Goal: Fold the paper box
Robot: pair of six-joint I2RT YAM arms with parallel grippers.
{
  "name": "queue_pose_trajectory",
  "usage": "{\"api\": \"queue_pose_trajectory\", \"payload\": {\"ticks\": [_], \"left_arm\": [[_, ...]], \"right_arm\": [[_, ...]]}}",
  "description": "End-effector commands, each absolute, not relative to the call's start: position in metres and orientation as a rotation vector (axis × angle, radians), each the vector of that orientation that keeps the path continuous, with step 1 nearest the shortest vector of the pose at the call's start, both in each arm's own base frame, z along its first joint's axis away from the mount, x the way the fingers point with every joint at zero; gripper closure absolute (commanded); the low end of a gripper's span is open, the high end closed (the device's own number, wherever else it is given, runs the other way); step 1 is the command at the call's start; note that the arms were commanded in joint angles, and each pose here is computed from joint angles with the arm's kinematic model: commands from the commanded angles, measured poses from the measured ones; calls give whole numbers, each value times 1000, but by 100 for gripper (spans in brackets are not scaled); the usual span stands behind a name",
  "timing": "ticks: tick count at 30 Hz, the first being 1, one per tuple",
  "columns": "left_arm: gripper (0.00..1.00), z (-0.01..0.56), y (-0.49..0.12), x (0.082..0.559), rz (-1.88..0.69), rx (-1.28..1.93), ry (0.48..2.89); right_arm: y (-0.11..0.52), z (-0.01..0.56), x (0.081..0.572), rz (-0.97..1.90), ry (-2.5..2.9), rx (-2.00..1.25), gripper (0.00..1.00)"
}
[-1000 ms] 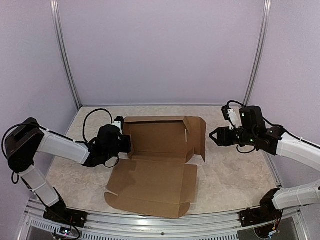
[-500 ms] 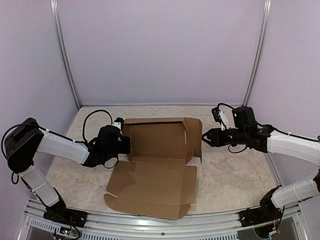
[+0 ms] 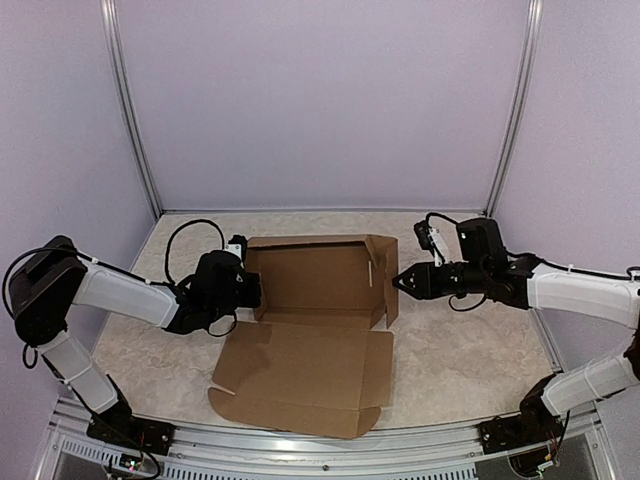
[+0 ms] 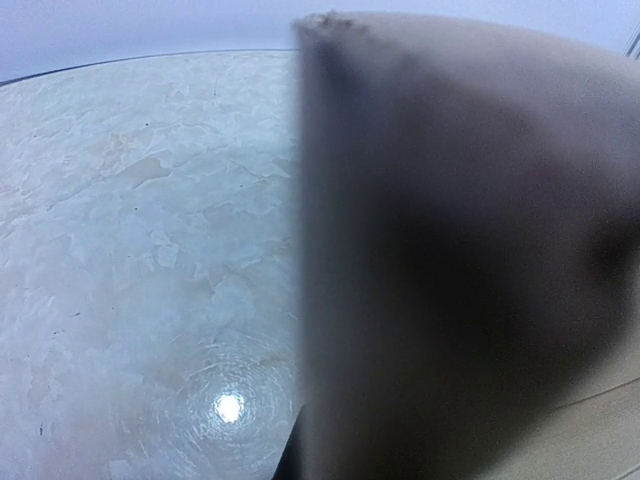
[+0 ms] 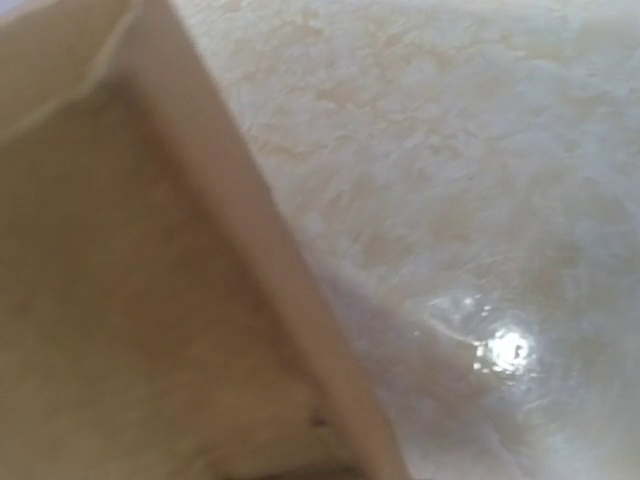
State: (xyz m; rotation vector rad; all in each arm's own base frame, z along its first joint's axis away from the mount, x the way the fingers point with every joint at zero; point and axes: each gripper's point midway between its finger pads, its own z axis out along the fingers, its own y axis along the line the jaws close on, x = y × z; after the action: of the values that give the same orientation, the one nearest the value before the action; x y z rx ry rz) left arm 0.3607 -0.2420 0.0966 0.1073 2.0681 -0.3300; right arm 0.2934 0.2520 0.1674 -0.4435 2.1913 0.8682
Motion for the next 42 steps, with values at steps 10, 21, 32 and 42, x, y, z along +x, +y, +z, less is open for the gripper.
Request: {"api": "queue_pose_trajectory", "payload": {"ticks": [10, 21, 32, 42], "left_arm": [[100, 122, -250, 364, -342, 79, 2033], [100, 126, -255, 361, -268, 106, 2035], [100, 126, -249, 361, -247, 102, 2035], [100, 125, -251, 361, -258, 127, 2034]], "right_arm": [[287, 160, 286, 860, 2178, -559, 63], [310, 163, 283, 723, 2136, -686, 64], [293, 177, 275, 636, 2116, -707, 64], [252, 199, 253, 509, 2072, -742, 56]]}}
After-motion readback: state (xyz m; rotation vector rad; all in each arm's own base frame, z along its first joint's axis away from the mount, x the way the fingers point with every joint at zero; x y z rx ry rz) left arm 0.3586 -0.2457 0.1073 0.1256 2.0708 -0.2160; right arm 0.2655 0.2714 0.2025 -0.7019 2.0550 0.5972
